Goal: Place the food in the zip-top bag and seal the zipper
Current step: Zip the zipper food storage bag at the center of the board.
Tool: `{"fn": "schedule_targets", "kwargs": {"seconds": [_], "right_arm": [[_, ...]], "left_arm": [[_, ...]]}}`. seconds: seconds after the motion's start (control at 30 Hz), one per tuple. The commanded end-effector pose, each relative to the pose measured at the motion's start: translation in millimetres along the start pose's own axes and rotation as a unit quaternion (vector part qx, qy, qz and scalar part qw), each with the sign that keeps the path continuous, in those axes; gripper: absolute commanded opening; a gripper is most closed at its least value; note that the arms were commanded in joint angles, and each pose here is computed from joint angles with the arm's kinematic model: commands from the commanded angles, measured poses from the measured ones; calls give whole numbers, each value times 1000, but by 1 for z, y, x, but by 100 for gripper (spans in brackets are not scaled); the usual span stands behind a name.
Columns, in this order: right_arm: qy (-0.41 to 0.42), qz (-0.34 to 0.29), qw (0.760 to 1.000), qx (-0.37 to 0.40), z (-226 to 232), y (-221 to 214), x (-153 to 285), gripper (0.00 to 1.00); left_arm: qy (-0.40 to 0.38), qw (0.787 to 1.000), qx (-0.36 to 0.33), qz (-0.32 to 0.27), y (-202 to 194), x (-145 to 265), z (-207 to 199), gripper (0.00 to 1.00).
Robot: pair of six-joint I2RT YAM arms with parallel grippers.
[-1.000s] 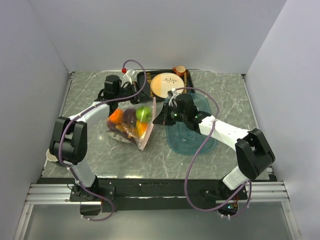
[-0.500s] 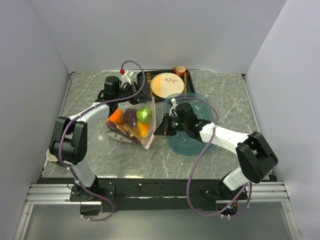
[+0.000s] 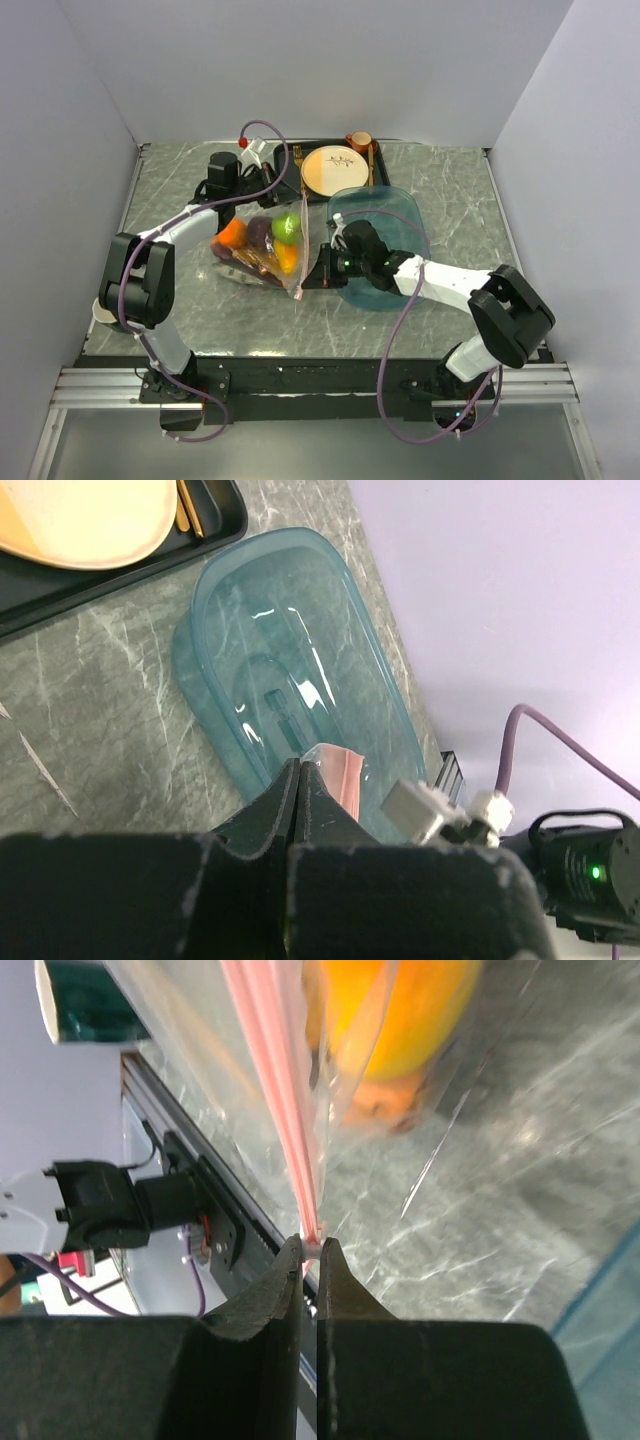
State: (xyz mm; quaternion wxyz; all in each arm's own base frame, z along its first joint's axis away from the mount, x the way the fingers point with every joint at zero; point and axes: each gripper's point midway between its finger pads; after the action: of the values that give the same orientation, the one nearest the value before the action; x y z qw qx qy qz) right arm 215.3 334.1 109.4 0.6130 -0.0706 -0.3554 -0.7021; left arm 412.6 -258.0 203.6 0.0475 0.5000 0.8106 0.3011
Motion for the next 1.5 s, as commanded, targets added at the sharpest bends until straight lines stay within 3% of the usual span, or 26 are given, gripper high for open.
{"fn": "schedule_targets", "kwargs": {"seconds": [0.0, 0.13, 0.3, 0.67, 0.87, 1.03, 1.47], "right_arm": [[4, 27, 1000, 4, 9, -20, 2, 5], [-6, 24, 1000, -6, 4, -21, 1, 6], [-81, 27, 996, -34, -24, -26, -1, 8], [-147, 42, 984, -95, -49, -33, -9, 1], [-179, -22, 981, -74, -51, -8, 7, 7], [-187, -31, 980, -57, -50, -4, 12, 8], [-170, 10, 985, -16, -34, -24, 1, 8]], "left_arm": [[-19, 999, -33, -38, 24, 0, -9, 1], [-20, 999, -31, -23, 17, -2, -8, 1], [7, 999, -42, 17, -2, -13, -1, 1], [110, 991, -50, 62, -41, -32, 22, 1], [174, 979, -77, 69, -37, -52, 26, 1], [189, 976, -84, 73, -40, -63, 23, 1], [206, 973, -83, 65, -37, -60, 24, 1]]}}
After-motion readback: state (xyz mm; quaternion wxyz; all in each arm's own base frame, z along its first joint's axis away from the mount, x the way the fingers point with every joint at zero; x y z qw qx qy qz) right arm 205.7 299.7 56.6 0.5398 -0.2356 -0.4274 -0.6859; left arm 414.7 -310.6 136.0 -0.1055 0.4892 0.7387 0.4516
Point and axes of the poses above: each gripper's point midway between its finger pads, its own x axis back along the fingers, its own z axis along the line the jaws close on, y = z × x, and after that the axes turned 3 degrees about x, right-handed
